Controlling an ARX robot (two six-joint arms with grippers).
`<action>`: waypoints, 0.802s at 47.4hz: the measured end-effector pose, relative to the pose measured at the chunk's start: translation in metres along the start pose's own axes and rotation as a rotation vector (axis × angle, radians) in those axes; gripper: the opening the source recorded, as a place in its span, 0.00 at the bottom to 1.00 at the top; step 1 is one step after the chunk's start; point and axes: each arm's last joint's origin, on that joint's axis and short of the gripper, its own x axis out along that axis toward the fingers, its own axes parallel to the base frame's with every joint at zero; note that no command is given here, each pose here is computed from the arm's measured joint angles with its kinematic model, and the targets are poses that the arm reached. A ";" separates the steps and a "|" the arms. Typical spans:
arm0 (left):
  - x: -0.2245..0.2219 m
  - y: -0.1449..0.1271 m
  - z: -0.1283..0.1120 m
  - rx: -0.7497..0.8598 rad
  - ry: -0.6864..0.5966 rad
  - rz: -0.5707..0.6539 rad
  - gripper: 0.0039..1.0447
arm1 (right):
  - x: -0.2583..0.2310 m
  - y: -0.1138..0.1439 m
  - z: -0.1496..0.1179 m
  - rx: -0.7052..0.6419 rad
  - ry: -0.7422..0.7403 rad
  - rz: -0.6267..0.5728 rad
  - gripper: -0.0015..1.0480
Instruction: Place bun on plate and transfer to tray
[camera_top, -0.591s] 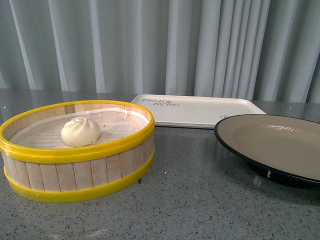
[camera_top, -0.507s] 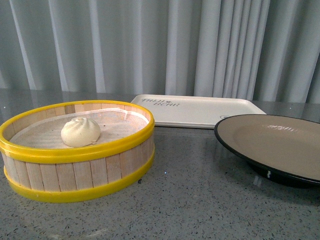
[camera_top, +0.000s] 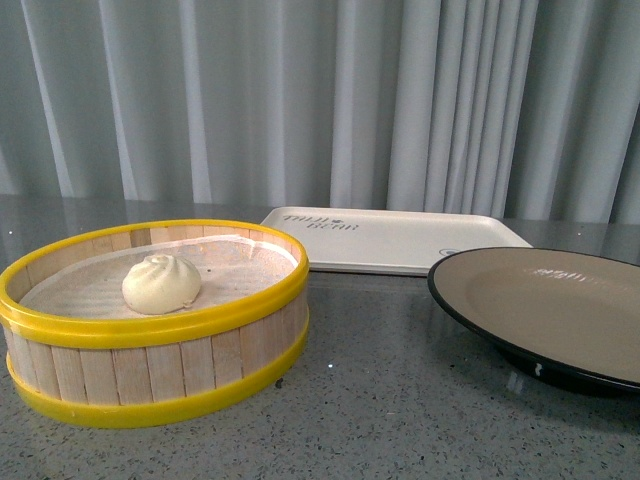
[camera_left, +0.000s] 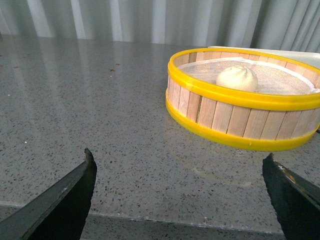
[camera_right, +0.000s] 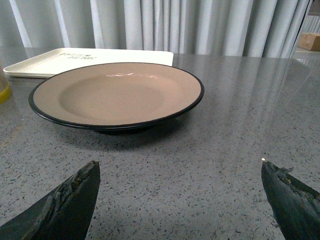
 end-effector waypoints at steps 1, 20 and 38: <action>0.000 0.000 0.000 0.000 0.000 0.000 0.94 | 0.000 0.000 0.000 0.000 0.000 0.000 0.92; 0.000 0.000 0.000 0.000 0.000 0.000 0.94 | 0.000 0.000 0.000 0.000 0.000 0.000 0.92; 0.044 0.015 0.030 -0.376 -0.074 0.091 0.94 | 0.000 0.000 0.000 0.000 0.000 0.000 0.92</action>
